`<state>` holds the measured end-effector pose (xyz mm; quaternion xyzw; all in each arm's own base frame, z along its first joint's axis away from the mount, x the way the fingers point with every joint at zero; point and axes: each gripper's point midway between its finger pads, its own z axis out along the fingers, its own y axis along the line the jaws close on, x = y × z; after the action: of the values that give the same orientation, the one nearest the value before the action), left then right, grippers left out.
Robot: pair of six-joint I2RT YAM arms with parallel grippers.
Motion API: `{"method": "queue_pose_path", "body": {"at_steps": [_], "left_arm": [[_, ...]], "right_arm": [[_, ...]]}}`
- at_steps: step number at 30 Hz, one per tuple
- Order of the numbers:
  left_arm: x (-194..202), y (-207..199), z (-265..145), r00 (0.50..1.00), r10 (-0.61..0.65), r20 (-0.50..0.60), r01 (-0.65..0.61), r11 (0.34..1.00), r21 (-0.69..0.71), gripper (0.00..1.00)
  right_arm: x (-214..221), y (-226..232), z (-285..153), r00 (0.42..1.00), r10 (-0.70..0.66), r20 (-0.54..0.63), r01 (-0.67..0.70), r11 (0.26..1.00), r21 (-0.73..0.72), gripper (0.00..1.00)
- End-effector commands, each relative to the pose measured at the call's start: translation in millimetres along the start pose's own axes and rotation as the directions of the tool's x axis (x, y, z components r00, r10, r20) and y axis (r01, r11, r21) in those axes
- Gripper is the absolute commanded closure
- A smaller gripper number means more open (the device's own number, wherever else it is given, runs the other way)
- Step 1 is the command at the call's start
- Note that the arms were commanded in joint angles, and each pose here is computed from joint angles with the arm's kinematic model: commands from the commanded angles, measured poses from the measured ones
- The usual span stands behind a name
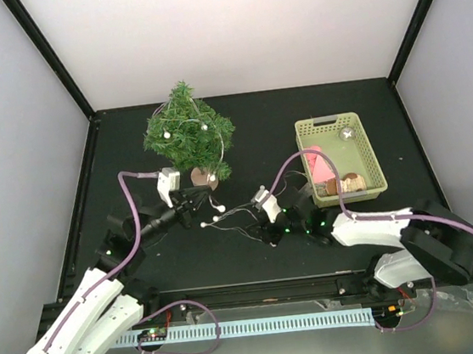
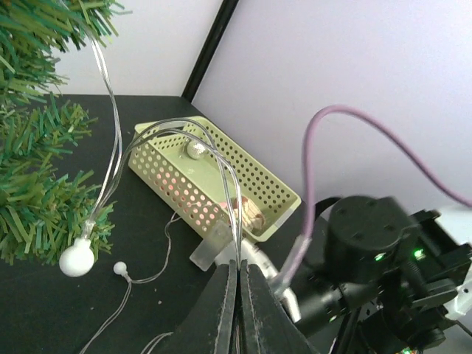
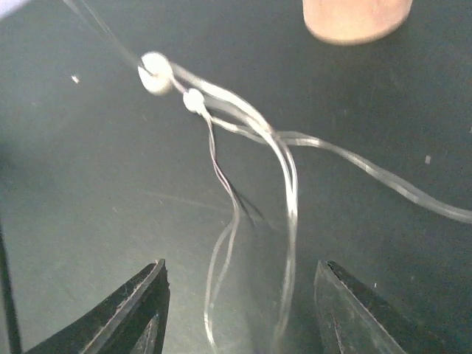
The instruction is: Decorate the small christmas tree
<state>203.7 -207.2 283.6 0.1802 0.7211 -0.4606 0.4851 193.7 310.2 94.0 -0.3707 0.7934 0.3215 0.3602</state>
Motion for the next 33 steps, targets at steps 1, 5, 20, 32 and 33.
{"method": "queue_pose_path", "body": {"at_steps": [1,5,20,32,33], "left_arm": [[-23,-10,-8,0.998,0.008,0.056,-0.007,1.000,-0.009,0.98],[-27,-7,-11,0.997,0.012,0.076,-0.010,0.999,-0.034,0.98],[-52,51,-58,0.968,-0.002,0.252,0.113,0.897,-0.427,0.98],[-53,98,-79,0.926,-0.165,0.340,0.336,0.773,-0.538,0.98],[-53,101,-80,0.914,-0.189,0.359,0.367,0.763,-0.533,0.98]], "right_arm": [[15,-10,14,0.996,0.078,-0.031,-0.076,0.996,0.038,0.46],[31,-20,20,0.989,0.128,-0.077,-0.122,0.989,0.086,0.52],[-32,-24,-67,0.992,0.115,0.060,-0.127,0.959,0.254,0.99],[-196,3,-161,0.915,-0.364,0.176,0.271,0.875,0.401,0.99],[-207,2,-164,0.899,-0.405,0.168,0.303,0.851,0.428,0.99]]}}
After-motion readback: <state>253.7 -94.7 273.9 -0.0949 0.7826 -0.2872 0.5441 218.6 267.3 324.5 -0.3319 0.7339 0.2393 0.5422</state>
